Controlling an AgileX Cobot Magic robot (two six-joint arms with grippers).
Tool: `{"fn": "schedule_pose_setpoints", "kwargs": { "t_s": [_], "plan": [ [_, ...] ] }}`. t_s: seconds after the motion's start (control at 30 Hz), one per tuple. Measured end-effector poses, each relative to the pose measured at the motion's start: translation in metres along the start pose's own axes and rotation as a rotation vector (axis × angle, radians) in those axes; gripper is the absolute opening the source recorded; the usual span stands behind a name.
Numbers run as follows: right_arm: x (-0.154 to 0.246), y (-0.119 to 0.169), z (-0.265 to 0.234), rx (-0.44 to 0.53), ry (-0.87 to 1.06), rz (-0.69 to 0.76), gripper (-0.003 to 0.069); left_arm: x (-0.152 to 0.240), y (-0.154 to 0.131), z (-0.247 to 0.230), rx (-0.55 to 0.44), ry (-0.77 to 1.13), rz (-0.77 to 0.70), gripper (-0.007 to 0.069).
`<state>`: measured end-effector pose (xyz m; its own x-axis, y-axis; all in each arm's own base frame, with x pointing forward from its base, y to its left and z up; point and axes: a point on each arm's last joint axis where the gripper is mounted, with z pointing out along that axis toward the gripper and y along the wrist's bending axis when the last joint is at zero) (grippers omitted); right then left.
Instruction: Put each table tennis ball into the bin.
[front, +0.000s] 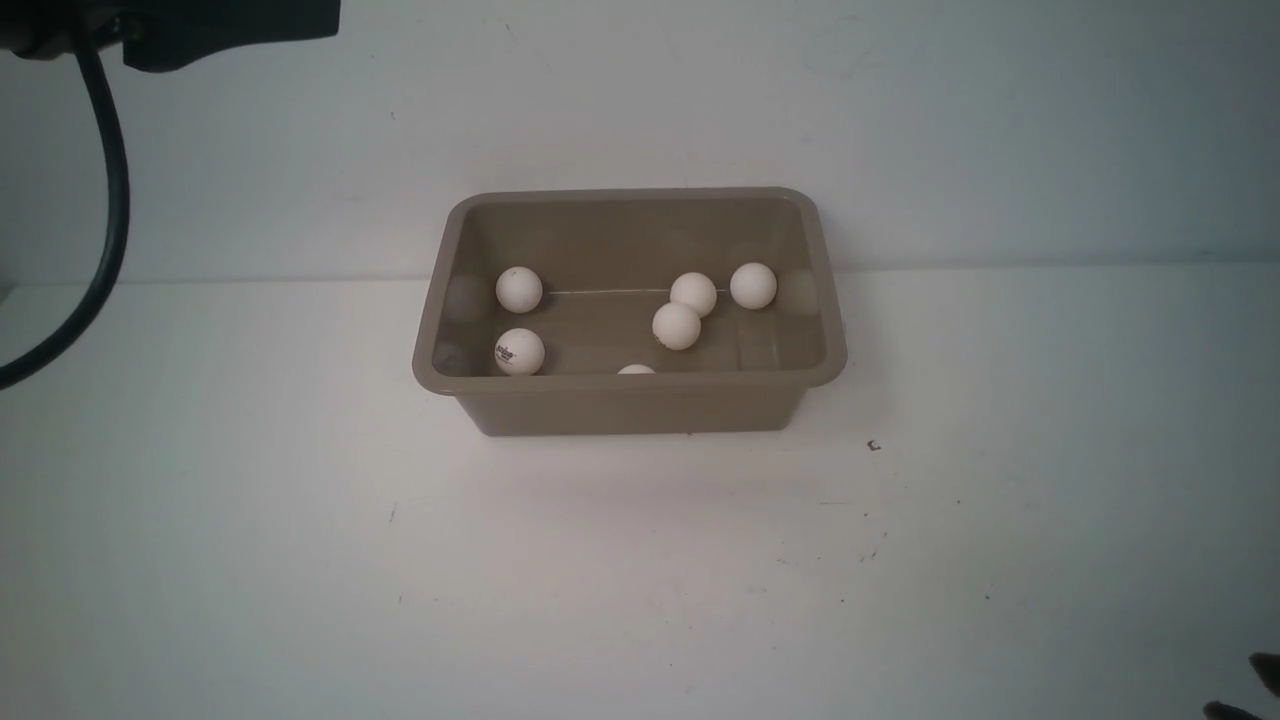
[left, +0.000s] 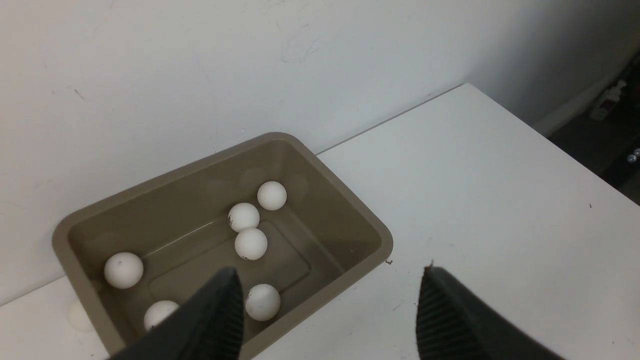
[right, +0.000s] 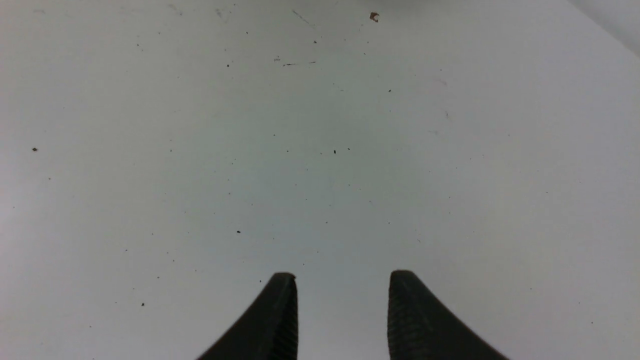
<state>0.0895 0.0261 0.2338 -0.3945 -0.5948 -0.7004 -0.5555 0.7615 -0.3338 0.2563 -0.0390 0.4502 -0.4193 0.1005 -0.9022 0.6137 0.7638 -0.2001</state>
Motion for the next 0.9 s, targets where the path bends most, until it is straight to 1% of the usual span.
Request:
{"fn": "schedule_pose_setpoints", "kwargs": {
  "t_s": [0.1,0.23,0.5,0.9],
  "plan": [
    [-0.001,0.002,0.0,-0.024,-0.01,0.048,0.0243,0.0,0.0,0.0,0.0,0.0,0.0,0.0426],
    [-0.007,0.002,0.0,-0.034,-0.075,0.174,0.0243,0.0,0.0,0.0,0.0,0.0,0.0,0.0426],
    [-0.017,-0.007,-0.002,0.043,-0.204,0.339,0.0243,0.0,0.0,0.0,0.001,-0.001,0.0,0.0426],
    [-0.018,-0.007,-0.002,0.045,-0.208,0.357,0.0243,0.0,0.0,0.0,0.001,-0.001,0.0,0.0426]
  ]
}}
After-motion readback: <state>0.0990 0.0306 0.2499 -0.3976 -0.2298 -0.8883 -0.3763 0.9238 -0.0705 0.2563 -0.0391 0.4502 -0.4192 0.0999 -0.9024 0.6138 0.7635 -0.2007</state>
